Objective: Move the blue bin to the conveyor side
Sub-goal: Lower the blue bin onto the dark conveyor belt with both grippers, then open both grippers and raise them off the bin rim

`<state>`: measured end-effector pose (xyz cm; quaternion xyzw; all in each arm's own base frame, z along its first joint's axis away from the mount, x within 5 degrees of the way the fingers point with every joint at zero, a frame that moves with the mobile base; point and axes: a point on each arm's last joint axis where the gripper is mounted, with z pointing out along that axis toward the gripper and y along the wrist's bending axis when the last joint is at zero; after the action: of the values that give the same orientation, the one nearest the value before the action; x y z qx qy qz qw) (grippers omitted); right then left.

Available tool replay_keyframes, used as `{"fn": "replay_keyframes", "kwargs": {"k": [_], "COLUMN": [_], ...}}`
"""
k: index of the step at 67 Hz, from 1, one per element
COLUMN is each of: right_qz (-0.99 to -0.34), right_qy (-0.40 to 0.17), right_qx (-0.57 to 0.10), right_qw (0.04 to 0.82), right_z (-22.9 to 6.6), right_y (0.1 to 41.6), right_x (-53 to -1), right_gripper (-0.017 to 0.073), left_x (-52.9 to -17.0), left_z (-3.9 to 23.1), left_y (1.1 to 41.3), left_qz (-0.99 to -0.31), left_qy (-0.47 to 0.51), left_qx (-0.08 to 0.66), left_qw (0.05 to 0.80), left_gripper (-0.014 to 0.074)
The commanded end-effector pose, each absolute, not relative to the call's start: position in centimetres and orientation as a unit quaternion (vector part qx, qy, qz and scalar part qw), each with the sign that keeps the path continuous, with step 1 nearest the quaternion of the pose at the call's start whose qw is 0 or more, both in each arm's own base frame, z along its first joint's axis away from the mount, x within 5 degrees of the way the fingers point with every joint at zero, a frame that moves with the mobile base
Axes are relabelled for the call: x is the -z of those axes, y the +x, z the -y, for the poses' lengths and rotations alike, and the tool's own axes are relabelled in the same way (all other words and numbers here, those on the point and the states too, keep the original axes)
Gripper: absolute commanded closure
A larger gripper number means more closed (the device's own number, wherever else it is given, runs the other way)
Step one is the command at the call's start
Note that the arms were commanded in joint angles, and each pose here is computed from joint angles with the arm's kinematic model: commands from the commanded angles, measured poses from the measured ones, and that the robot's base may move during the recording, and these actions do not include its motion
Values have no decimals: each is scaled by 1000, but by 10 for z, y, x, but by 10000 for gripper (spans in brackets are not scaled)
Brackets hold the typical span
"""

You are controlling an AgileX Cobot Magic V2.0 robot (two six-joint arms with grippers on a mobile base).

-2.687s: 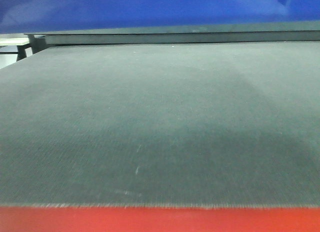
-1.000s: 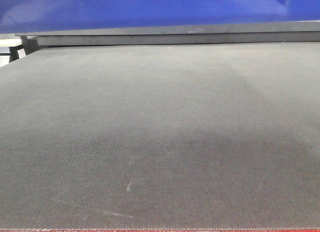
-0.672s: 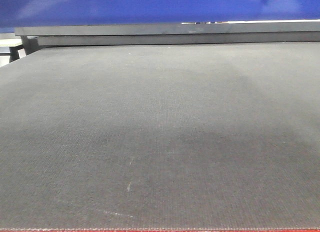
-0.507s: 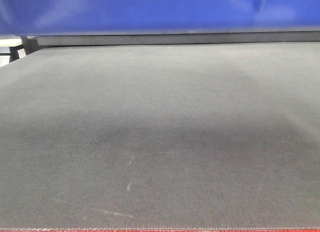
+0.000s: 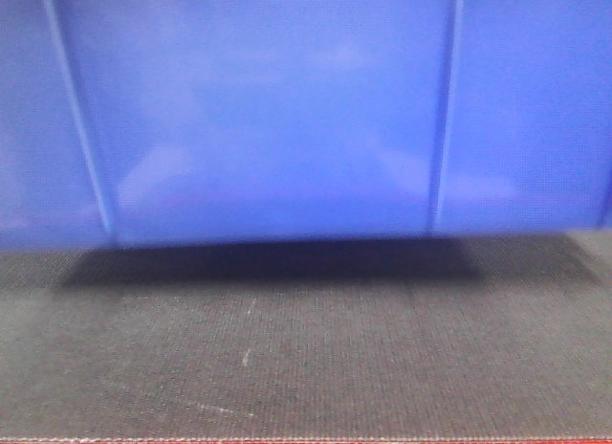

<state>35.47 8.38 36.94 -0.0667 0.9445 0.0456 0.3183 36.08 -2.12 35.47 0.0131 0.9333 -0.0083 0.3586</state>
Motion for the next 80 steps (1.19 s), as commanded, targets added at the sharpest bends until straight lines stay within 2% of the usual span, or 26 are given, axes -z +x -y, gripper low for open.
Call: {"fn": "replay_keyframes", "kwargs": {"k": [1,7,11,25,29,40,50,57,62,67,72,76,80], "right_qz": [-923,-927,-929,-930,-930,-924,-904,-890,-878,-869,-866,-863,-857], "right_qy": [-75,-75,-75,-75,-75,-74,-72,-70,-68,-67,-74,-76,-76], "right_qx": [-47,-46,-44,-42,-41,-43,-50,-54,-58,-60,-57,-57,-58], "right_qw": [374,365,361,357,357,372,418,448,470,486,491,496,506], "right_z": [-85,-86,-86,-85,-85,-82,-74,-67,-62,-57,-52,-49,-46], "right_y": [364,369,372,372,371,359,327,299,274,253,233,219,204], "right_x": [-380,-373,-370,-368,-369,-386,-424,-452,-467,-473,-471,-464,-457], "right_gripper": [624,582,491,-22,-9,-9,13,136,300,417,547,621,636], "left_x": [-367,-362,-361,-361,-360,-368,-402,-429,-448,-453,-451,-446,-434], "left_z": [23,24,23,24,24,23,21,19,17,16,14,13,12], "left_y": [366,370,371,371,371,362,334,309,285,267,247,231,219], "left_qz": [-914,-916,-916,-916,-916,-917,-902,-883,-867,-859,-851,-846,-845], "left_qy": [14,14,15,14,14,14,14,14,15,15,16,16,17], "left_qx": [20,20,17,20,20,19,21,19,17,17,13,14,14], "left_qw": [404,401,400,401,400,398,431,469,498,512,524,533,534], "left_gripper": [594,513,435,42,-27,-8,-8,-8,-4,14,71,151,241]}}
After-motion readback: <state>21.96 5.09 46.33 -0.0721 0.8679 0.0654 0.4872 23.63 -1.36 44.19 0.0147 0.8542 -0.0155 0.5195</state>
